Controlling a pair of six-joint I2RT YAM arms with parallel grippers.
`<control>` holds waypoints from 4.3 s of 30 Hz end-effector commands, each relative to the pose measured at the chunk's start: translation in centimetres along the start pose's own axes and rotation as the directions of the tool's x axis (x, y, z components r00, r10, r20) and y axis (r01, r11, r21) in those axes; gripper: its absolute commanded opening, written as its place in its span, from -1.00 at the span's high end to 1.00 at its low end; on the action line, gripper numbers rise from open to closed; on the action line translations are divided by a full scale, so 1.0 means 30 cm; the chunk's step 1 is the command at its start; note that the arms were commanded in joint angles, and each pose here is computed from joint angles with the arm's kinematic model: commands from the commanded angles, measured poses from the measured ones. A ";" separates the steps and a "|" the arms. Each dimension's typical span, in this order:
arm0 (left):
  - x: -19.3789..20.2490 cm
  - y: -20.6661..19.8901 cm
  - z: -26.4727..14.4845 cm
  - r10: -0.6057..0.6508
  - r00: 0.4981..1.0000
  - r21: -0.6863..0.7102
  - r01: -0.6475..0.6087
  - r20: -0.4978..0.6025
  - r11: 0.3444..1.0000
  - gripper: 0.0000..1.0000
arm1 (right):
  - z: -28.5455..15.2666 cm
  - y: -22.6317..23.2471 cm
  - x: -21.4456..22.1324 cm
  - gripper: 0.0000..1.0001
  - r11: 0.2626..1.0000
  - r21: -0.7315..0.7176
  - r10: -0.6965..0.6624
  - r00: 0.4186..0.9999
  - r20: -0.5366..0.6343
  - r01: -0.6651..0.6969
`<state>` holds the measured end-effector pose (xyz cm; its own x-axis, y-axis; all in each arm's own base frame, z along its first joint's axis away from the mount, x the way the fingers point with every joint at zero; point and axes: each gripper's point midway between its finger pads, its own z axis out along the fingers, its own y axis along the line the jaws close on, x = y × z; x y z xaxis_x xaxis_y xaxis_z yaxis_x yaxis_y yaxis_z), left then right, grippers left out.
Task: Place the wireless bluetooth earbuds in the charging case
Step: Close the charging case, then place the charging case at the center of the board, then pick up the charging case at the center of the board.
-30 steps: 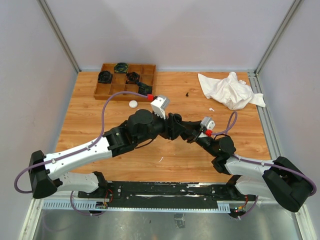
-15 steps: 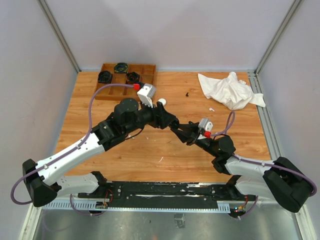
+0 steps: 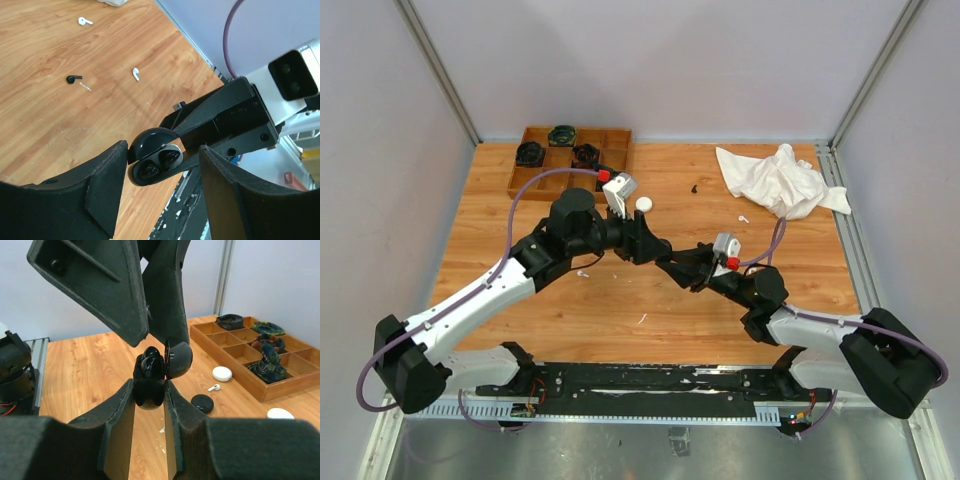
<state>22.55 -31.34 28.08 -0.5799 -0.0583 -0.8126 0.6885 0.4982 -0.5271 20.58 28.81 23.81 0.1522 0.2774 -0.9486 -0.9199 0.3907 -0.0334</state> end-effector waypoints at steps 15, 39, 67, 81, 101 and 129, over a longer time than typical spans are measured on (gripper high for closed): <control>0.000 -0.140 -0.046 0.080 0.997 0.253 -0.082 0.017 0.964 -0.20 | 0.009 -0.010 -0.016 0.99 0.995 -0.046 0.092 0.996 0.014 -0.091; 0.115 0.350 -0.114 -0.088 0.994 -0.477 0.109 0.066 0.872 -0.32 | -0.201 0.015 0.279 0.91 0.901 0.274 0.433 0.707 -0.559 -0.335; 0.230 0.593 -0.301 -0.242 0.926 -0.653 0.376 0.290 0.657 -0.94 | -0.331 0.149 0.652 0.32 0.645 0.603 0.713 0.086 -0.696 -0.469; 0.236 0.644 -0.213 -0.255 0.949 -0.702 0.308 0.183 0.642 -0.80 | -0.407 0.077 0.570 -0.19 0.696 0.620 0.701 0.156 -0.696 -0.362; 0.249 0.936 0.003 -0.294 0.932 -0.879 0.314 0.214 0.358 -0.70 | -0.449 -0.210 0.362 -0.60 0.777 0.613 0.578 0.555 -0.598 -0.148; 0.362 0.994 0.057 -0.301 0.942 -0.923 0.242 0.149 0.299 0.11 | -0.411 -0.265 0.300 -0.70 0.792 0.594 0.519 0.668 -0.533 -0.141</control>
<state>39.00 -18.44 2.74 -0.6620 -0.4138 -0.6249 -0.4035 0.8994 -0.1682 24.41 16.90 11.11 -0.5837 -0.0973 -0.8061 -0.5169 0.8102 0.2765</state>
